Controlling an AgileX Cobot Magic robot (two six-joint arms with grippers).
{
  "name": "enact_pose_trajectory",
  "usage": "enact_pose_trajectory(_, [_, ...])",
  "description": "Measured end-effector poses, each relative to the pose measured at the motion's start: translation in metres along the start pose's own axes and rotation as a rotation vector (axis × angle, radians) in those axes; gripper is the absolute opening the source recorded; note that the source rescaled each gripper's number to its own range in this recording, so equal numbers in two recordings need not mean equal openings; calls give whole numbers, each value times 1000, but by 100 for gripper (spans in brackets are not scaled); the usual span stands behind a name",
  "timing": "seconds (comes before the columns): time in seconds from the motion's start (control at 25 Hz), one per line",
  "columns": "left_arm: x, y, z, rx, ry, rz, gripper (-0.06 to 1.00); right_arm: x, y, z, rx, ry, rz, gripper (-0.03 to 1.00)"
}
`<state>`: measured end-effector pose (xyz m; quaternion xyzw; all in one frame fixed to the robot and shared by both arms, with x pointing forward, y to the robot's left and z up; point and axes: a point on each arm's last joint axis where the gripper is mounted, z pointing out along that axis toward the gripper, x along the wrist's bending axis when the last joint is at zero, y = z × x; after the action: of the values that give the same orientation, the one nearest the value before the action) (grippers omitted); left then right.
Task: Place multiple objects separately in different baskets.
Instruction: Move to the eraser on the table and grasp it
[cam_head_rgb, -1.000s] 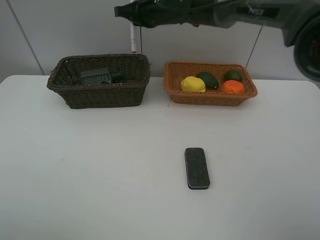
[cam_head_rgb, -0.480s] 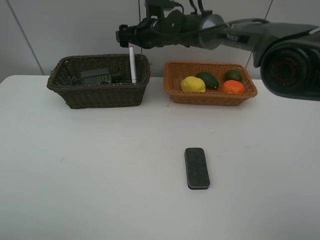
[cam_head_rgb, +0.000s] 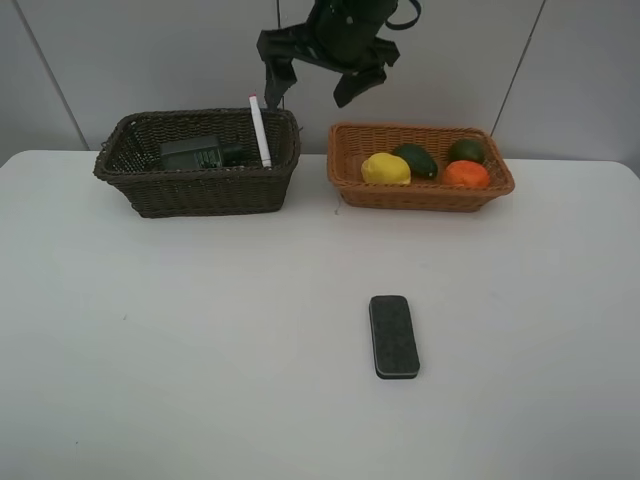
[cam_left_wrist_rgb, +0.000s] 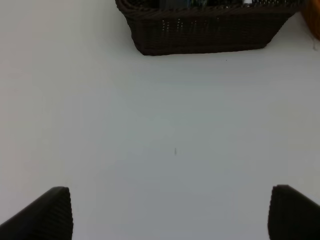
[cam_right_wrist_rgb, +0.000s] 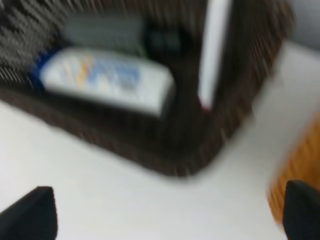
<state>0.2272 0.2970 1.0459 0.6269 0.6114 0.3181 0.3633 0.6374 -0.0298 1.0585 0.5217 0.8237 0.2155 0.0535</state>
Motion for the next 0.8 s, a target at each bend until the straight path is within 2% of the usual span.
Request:
enact_pose_trajectory(0.12, [0,0,0,0,0,0,99,-3,-7,-1,46,-32,53,98])
enact_pose_trajectory(0.36, [0,0,0,0,0,0,99,-6,-36,-3,146,-33,90,98])
enact_pose_trajectory(0.48, [0,0,0,0,0,0,99,-10,-68,7,263,-40,122,98])
enact_pose_trajectory(0.68, [0,0,0,0,0,0,99,-16,-132,38,520,-30,190,98])
enact_pose_trajectory(0.76, [0,0,0,0,0,0,99,-19,-153,50,582,-32,213,98])
enact_pose_trajectory(0.8, [0,0,0,0,0,0,99,-20,-158,55,581,-31,221,98])
